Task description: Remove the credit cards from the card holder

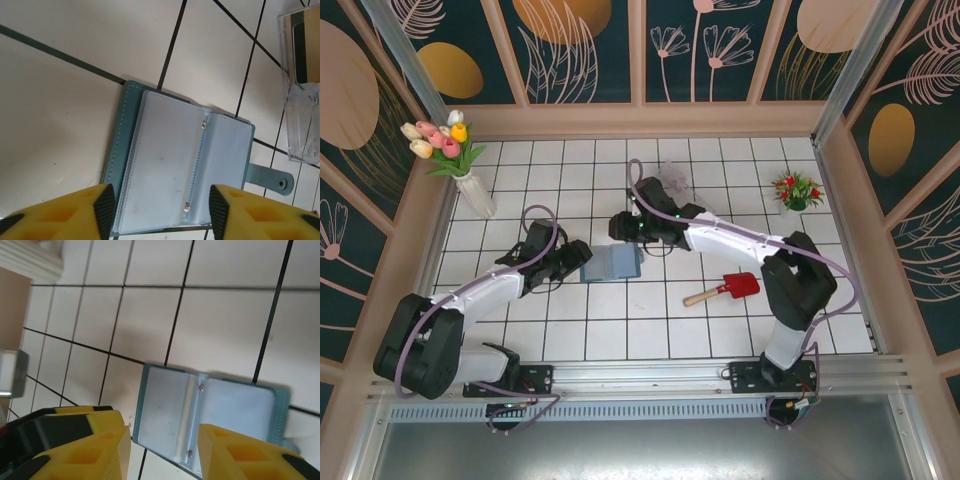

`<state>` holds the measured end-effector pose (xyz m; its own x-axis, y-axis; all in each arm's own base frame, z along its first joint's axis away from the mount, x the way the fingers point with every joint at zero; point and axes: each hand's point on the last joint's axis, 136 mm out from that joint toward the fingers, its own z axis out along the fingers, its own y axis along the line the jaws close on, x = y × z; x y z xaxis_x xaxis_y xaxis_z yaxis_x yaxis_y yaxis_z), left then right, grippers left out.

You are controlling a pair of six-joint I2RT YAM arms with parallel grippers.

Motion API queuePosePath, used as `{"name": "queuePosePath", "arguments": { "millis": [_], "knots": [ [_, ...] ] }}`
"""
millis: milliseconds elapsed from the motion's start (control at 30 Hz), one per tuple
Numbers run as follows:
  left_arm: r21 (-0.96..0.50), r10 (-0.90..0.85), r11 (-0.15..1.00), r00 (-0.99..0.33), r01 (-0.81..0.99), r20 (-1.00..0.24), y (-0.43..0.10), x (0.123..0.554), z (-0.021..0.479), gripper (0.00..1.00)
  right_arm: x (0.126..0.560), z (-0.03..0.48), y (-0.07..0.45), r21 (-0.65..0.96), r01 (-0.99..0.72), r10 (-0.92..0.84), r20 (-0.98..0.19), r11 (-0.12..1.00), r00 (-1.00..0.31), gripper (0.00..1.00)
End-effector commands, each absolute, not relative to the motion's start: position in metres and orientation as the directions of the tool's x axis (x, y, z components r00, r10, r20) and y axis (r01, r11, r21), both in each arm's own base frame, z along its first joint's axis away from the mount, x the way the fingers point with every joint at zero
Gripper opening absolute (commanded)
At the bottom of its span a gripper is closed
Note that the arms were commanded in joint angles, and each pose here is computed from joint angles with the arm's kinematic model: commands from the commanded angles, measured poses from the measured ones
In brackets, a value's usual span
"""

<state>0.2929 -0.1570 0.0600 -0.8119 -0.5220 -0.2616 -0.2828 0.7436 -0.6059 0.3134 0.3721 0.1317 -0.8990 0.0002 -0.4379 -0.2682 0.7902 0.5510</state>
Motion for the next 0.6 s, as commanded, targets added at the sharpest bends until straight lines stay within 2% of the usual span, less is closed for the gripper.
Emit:
{"name": "queuePosePath", "arguments": {
  "millis": [0, 233, 567],
  "knots": [
    [-0.617, -0.521, 0.735, -0.816, -0.279, -0.252, -0.159, 0.294, 0.057, 0.5, 0.307, 0.111, 0.375, 0.553, -0.187, 0.043, -0.375, 0.812, -0.926, 0.41],
    [-0.62, -0.496, 0.737, -0.838, -0.269, -0.226, -0.166, 0.295, 0.051, 0.42, 0.301, 0.07, 0.376, 0.502, -0.152, 0.009, -0.303, 0.852, -0.953, 0.41],
    [-0.611, -0.47, 0.745, -0.86, -0.267, -0.197, -0.172, 0.297, 0.039, 0.42, 0.296, 0.038, 0.376, 0.464, -0.145, -0.029, -0.249, 0.874, -0.968, 0.41]
  ]
}}
